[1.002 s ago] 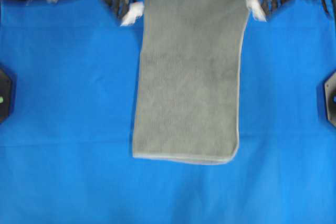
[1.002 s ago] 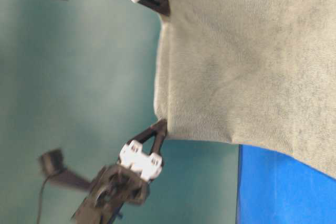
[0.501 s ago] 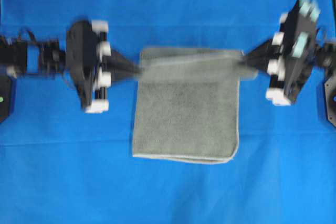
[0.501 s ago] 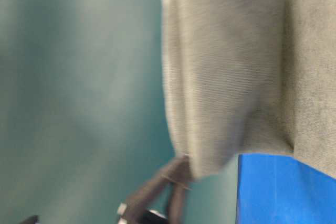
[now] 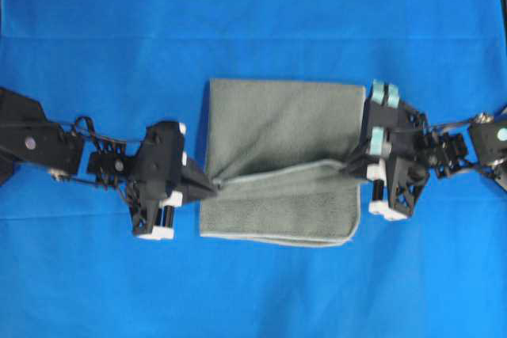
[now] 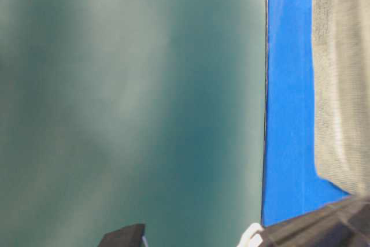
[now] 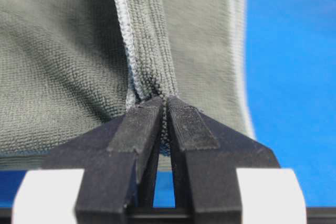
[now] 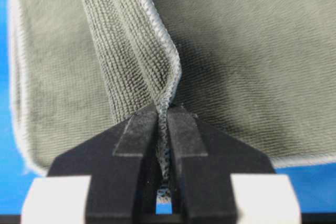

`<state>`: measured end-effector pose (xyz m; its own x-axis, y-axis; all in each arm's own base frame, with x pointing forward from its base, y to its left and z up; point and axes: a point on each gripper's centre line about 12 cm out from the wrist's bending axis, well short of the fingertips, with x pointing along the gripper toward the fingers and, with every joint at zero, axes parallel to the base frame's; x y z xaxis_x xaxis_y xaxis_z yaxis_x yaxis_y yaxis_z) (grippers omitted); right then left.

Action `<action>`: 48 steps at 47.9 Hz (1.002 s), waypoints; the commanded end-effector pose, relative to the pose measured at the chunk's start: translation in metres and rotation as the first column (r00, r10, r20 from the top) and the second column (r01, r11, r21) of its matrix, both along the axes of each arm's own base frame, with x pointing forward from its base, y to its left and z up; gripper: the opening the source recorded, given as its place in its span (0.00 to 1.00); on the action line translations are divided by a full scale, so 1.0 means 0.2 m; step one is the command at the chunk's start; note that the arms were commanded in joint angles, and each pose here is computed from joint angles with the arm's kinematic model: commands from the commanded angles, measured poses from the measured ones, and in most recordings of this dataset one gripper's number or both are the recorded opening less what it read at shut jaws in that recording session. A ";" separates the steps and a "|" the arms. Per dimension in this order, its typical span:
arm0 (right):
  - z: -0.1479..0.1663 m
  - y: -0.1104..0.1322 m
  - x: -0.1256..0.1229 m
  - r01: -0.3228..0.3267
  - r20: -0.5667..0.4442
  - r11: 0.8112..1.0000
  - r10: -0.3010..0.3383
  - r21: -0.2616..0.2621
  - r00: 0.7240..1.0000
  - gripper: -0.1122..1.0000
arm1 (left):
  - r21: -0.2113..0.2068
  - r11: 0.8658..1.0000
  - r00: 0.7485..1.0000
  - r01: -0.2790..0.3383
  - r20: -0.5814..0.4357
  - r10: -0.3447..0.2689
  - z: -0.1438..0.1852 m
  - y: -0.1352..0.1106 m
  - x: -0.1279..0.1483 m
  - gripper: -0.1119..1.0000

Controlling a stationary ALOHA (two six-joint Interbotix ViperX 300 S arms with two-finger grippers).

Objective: Fold a large towel.

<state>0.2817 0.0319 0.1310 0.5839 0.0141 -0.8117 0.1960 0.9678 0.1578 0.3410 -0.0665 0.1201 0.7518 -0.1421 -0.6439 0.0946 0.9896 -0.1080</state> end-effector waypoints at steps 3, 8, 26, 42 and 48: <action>-0.01 0.01 -0.01 0.013 -0.008 1.000 -0.012 0.013 1.000 0.12 | -0.004 1.000 1.000 0.028 0.012 -0.028 0.02 -0.05 0.01 0.13; 0.00 0.01 0.00 0.016 -0.005 1.000 -0.016 0.017 1.000 0.12 | -0.008 1.000 1.000 0.024 0.014 -0.024 0.03 -0.06 0.03 0.13; 0.03 0.12 0.08 -0.049 0.026 0.999 0.049 0.024 0.998 0.61 | -0.015 1.000 1.000 0.025 0.002 -0.025 0.05 -0.07 0.02 0.43; 0.34 0.35 0.12 -0.159 0.104 0.987 0.158 0.004 0.982 0.64 | -0.033 0.995 0.995 0.089 0.048 -0.088 0.33 -0.17 -0.05 0.72; 0.51 0.37 0.09 -0.177 0.141 0.984 0.179 -0.025 0.974 0.64 | -0.032 0.994 0.991 0.101 0.097 -0.097 0.48 -0.15 -0.10 0.68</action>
<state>0.3007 0.1041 0.2017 0.6367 0.1113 -0.7630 0.0135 0.9878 0.1554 0.3227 -0.0965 0.1847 0.7495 -0.2255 -0.6224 0.1840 0.9741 -0.1313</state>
